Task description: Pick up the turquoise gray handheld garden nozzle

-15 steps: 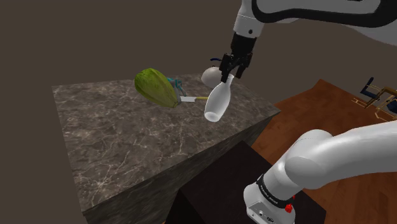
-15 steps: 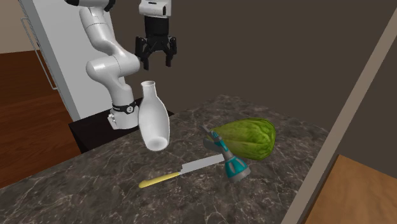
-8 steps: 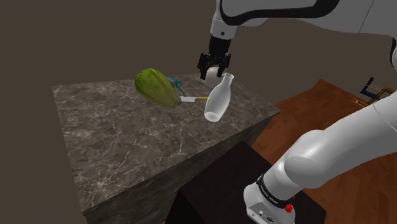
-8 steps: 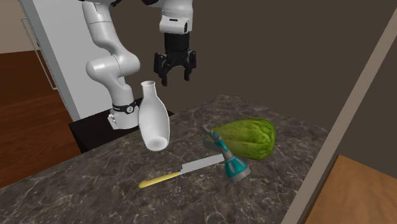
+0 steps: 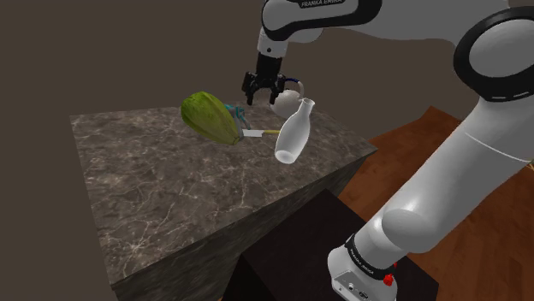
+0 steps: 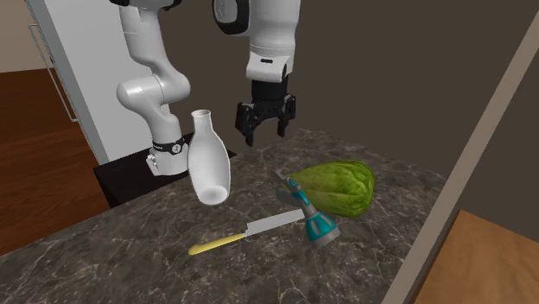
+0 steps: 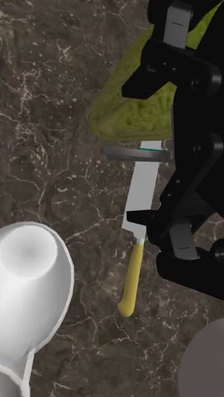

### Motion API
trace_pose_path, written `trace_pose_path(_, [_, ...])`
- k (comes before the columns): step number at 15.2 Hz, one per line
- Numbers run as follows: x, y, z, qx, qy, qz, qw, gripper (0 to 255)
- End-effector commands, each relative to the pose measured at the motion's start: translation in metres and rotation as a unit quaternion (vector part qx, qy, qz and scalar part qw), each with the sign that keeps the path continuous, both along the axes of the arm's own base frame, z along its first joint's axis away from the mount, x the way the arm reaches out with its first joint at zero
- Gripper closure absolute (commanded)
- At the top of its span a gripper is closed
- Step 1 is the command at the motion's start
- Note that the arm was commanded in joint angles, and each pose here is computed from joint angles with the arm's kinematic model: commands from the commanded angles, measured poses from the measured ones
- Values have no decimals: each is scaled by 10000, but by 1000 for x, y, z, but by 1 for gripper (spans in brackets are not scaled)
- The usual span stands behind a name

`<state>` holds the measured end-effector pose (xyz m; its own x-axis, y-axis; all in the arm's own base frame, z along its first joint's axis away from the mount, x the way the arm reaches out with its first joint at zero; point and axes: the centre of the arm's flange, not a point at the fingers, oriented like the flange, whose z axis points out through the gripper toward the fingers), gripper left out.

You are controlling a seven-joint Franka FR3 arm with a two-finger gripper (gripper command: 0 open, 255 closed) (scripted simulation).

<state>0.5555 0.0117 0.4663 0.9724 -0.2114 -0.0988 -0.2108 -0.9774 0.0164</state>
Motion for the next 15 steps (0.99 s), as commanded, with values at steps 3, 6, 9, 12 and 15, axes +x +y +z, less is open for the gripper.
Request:
trace_pose_path(3, [50, -6, -26, 72, 26, -242, 9997, 0])
trace_pose_path(6, [85, -12, -44, 126, 47, -420, 9990, 0])
trace_pose_path(9, [87, -12, -56, 129, 48, -431, 9990, 0])
trace_pose_path(12, [88, -12, -72, 130, 48, -431, 9990, 0])
trace_pose_path(15, [87, -12, -85, 130, 48, -431, 9990, 0])
